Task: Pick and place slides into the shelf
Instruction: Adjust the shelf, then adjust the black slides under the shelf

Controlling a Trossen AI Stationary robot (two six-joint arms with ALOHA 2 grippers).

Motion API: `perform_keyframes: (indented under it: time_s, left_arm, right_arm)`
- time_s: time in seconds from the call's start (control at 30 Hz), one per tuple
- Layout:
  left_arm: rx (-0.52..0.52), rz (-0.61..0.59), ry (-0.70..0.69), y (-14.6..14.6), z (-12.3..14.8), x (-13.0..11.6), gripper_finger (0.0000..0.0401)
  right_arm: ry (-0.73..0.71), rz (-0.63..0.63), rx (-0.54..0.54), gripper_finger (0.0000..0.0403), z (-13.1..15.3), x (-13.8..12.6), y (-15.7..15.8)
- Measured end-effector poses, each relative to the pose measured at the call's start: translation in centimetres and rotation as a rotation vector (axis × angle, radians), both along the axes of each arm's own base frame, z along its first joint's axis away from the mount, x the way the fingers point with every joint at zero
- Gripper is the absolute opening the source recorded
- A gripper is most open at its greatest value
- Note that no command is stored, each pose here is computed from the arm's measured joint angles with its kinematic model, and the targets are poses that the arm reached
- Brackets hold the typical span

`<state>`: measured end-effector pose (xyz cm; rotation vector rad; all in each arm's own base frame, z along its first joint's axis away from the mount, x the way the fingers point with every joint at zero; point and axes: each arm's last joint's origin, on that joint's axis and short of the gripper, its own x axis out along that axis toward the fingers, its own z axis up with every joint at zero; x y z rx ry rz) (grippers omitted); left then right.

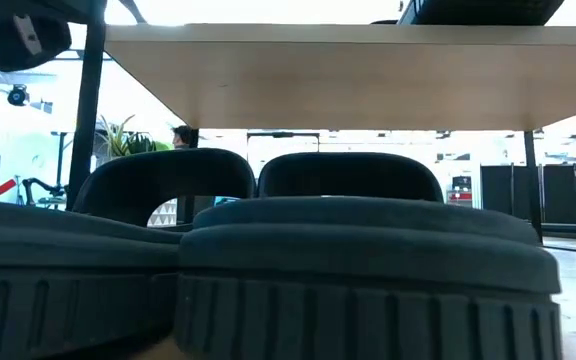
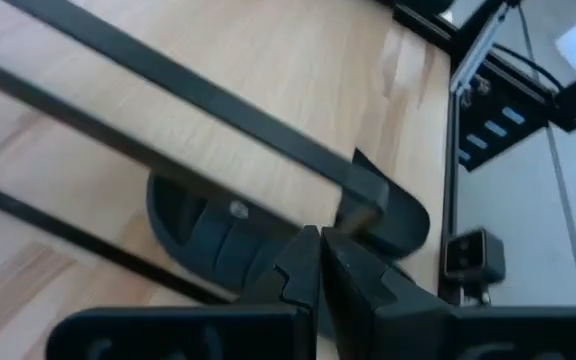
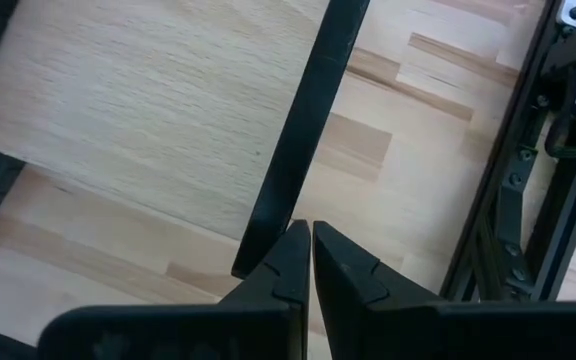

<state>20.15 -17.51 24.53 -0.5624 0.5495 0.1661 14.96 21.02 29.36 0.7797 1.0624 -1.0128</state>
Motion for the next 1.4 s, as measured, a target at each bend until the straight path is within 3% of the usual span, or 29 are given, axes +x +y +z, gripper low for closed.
perform_keyframes:
  time_s: [0.37, 0.53, 0.73, 0.87, 0.97, 1.2, 1.4]
  left_arm:
    - [0.003, 0.03, 0.06, 1.7, 1.9, -4.5, 0.0]
    - [-0.051, 0.011, 0.091, 1.7, 2.3, -6.8, 0.0]
    - [-0.188, -0.103, 0.002, -0.4, 3.4, -8.0, 0.0]
    - [-0.21, -0.176, -0.087, -1.7, 4.2, -7.9, 0.0]
    - [-0.186, -0.181, -0.173, -2.0, 4.8, -7.6, 0.0]
    - [-0.074, -0.154, -0.377, -1.7, 7.1, -7.4, 0.0]
    - [0.012, -0.089, -0.466, -0.4, 8.6, -7.0, 0.0]
  right_arm:
    - [-0.005, 0.034, 0.023, 0.0011, 0.7, -0.4, 0.1]
    - [-0.003, 0.047, 0.03, 0.0011, 0.6, -1.2, 0.6]
    - [-0.057, 0.109, 0.067, 0.0011, 2.3, -1.3, 0.9]
    - [-0.128, 0.176, 0.144, 0.0011, 4.9, -1.4, 0.6]
    - [-0.232, 0.19, 0.141, 0.0011, 6.6, -1.5, 0.0]
    - [-0.565, 0.143, -0.028, 0.0011, 8.7, -0.9, -2.0]
    - [-0.574, 0.118, -0.078, 0.0011, 8.3, 1.1, -2.9]
